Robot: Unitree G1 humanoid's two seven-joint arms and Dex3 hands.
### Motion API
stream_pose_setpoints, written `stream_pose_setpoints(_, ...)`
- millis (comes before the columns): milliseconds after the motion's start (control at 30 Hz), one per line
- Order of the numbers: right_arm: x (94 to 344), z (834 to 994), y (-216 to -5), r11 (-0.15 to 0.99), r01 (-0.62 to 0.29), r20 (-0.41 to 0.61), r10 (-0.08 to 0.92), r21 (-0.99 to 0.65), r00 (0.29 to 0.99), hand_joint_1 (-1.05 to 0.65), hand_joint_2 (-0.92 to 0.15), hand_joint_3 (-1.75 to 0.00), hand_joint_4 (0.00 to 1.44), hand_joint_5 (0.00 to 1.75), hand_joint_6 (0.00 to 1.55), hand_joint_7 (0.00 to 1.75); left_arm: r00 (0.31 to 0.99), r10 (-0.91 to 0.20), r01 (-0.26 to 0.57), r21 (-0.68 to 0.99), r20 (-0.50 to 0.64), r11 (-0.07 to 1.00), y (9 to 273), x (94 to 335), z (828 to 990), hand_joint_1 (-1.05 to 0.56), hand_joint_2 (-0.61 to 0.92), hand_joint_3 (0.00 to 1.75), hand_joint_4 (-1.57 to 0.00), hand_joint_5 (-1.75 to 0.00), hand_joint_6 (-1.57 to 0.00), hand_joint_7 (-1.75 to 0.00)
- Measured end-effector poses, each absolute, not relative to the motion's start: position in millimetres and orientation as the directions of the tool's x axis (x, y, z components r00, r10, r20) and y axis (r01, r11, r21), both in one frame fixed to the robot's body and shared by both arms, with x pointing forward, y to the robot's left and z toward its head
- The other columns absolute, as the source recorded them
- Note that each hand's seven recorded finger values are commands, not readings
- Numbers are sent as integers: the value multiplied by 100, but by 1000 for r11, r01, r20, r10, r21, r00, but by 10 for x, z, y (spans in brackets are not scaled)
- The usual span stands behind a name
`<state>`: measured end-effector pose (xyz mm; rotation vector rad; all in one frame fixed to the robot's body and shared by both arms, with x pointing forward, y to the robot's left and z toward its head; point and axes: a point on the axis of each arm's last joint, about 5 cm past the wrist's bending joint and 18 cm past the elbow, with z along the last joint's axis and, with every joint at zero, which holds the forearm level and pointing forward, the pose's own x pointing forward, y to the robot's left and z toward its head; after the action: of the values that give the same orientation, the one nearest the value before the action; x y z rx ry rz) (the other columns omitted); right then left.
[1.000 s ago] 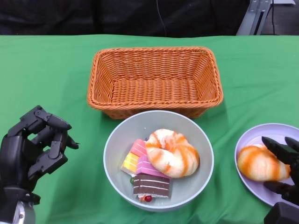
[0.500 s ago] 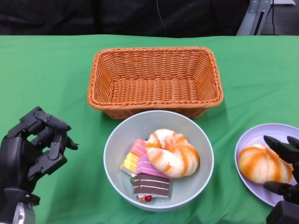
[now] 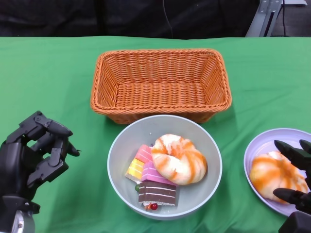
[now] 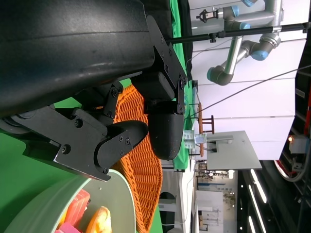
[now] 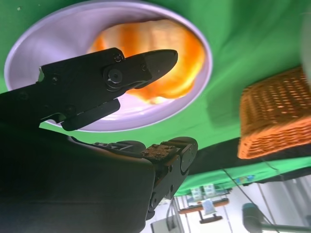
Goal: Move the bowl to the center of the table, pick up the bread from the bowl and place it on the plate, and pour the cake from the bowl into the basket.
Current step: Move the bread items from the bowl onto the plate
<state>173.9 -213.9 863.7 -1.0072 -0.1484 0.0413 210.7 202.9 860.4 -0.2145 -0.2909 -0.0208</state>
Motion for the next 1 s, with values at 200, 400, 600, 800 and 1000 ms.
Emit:
stream_pose_setpoints(200,1679,8794,-2096,598,55,166,132,-800,977,-56,-92,-5,34,8,37,1,957,8,54,-206,289,977,2033,2112,8607,-5,67,93,-75,-163,-76,-131)
stream_pose_setpoints(400,1684,8876,-2023,656,85,240,150,-750,959,-57,-92,-4,50,12,45,3,958,6,56,-207,285,977,2032,2112,8599,-6,66,93,-76,-163,-77,-132)
stream_pose_setpoints(600,1724,8913,-1937,699,98,299,171,-708,939,-56,-92,-2,68,12,57,4,959,5,55,-205,283,977,2029,2112,8597,-6,66,93,-77,-162,-78,-132)
stream_pose_setpoints(800,1798,8984,-1823,740,97,353,198,-666,914,-57,-92,-4,72,11,60,3,960,5,55,-205,282,977,2018,2113,8596,-5,66,93,-77,-162,-77,-132)
stream_pose_setpoints(1000,1839,9089,-1719,742,81,396,258,-665,881,-58,-92,-4,72,9,60,1,960,5,56,-208,281,976,2012,2114,8594,-4,65,93,-76,-162,-77,-131)
